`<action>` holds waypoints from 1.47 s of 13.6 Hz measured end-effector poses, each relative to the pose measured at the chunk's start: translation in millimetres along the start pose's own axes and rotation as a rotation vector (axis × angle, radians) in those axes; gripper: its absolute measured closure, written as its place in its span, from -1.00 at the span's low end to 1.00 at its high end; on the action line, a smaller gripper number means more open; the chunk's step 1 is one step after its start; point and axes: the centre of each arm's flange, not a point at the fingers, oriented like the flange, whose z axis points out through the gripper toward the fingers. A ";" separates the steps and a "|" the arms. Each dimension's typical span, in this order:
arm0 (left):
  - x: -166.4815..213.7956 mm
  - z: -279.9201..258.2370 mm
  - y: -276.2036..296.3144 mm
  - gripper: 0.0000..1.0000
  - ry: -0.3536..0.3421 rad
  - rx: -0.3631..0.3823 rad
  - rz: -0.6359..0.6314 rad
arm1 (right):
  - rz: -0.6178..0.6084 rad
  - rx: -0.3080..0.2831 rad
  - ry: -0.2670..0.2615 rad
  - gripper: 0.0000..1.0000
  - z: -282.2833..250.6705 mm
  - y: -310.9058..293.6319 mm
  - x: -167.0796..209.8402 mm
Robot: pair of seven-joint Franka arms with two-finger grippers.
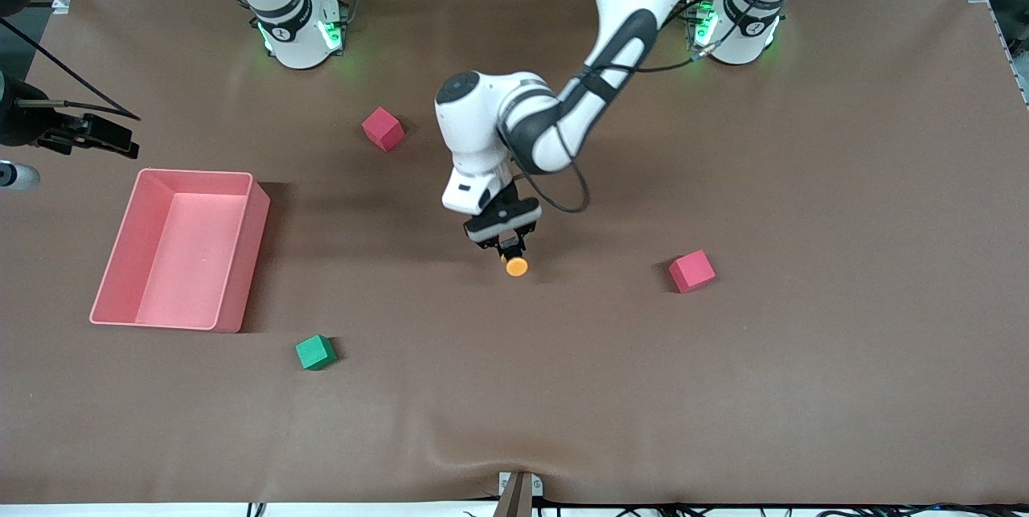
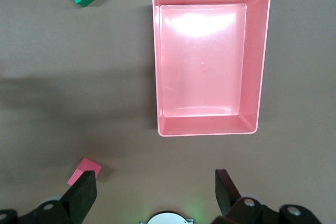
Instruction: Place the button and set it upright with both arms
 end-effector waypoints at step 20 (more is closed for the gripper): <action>-119.5 48.6 -21.3 0.17 0.558 0.015 -0.102 | -0.001 0.000 -0.002 -1.00 1.4 -0.3 1.0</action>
